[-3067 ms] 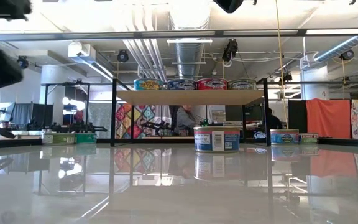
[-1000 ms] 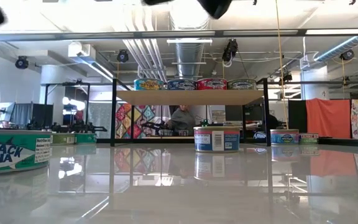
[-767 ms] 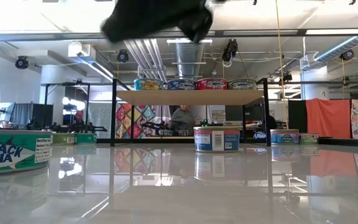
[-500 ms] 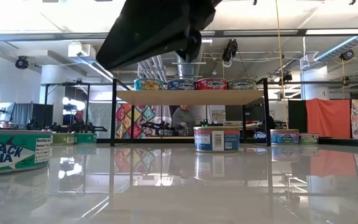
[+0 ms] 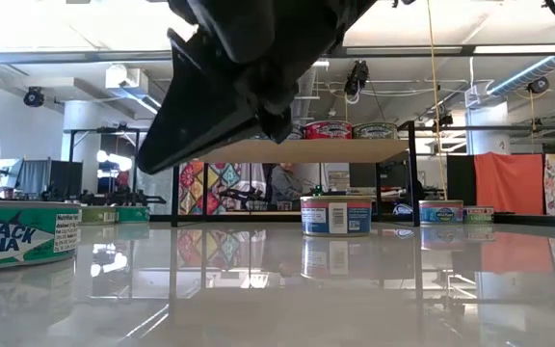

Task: Stack canned seafood by type on shelf
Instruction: Stack the bottom yellow-blue tuna can on top of the other yellow-blue tuna can on the shelf

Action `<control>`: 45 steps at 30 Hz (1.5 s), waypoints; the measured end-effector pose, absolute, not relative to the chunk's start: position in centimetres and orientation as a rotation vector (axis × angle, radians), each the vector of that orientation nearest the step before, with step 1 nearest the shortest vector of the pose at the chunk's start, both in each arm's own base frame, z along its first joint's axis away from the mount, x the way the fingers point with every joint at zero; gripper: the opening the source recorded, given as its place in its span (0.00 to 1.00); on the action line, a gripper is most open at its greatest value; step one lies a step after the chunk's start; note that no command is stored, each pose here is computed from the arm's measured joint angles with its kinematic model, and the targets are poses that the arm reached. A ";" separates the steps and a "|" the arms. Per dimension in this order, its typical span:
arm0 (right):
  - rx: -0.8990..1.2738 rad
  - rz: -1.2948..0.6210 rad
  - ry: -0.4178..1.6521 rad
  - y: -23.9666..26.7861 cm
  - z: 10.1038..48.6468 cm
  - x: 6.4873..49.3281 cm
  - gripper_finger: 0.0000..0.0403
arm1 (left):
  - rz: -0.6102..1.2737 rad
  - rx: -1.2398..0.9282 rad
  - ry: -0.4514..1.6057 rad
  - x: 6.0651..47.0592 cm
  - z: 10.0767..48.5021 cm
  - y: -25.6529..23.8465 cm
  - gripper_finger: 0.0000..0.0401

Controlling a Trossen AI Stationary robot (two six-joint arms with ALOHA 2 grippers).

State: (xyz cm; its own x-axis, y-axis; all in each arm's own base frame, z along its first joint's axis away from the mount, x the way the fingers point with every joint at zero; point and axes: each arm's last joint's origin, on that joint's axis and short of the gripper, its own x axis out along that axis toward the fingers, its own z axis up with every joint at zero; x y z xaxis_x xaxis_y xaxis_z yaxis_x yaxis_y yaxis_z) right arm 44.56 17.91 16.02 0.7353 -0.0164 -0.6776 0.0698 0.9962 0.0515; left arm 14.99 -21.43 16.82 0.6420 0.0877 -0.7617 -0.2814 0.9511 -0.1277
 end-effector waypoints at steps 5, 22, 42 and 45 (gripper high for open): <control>0.071 -0.062 0.738 17.0 16.0 45.0 0.03 | 0.223 -0.222 0.859 14.8 14.9 -21.1 0.98; 0.051 -0.082 0.666 15.9 15.0 46.3 0.03 | 0.314 -0.185 0.843 16.7 11.1 -23.4 0.98; 0.056 -0.112 0.615 14.6 11.7 47.8 0.03 | 0.391 -0.308 0.709 17.3 10.9 -24.1 0.98; 0.092 -0.061 0.630 14.9 11.7 47.7 0.03 | 0.418 -0.291 0.690 17.7 10.4 -23.8 0.98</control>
State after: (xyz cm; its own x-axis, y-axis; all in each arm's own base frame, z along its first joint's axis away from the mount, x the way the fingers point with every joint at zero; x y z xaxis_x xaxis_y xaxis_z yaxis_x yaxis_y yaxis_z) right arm 47.73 14.95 11.66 0.8066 -0.0292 -0.5904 0.0855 0.9940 0.0676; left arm 17.73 -23.84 10.39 0.6944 0.2742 -0.6653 -0.4627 0.8782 -0.1210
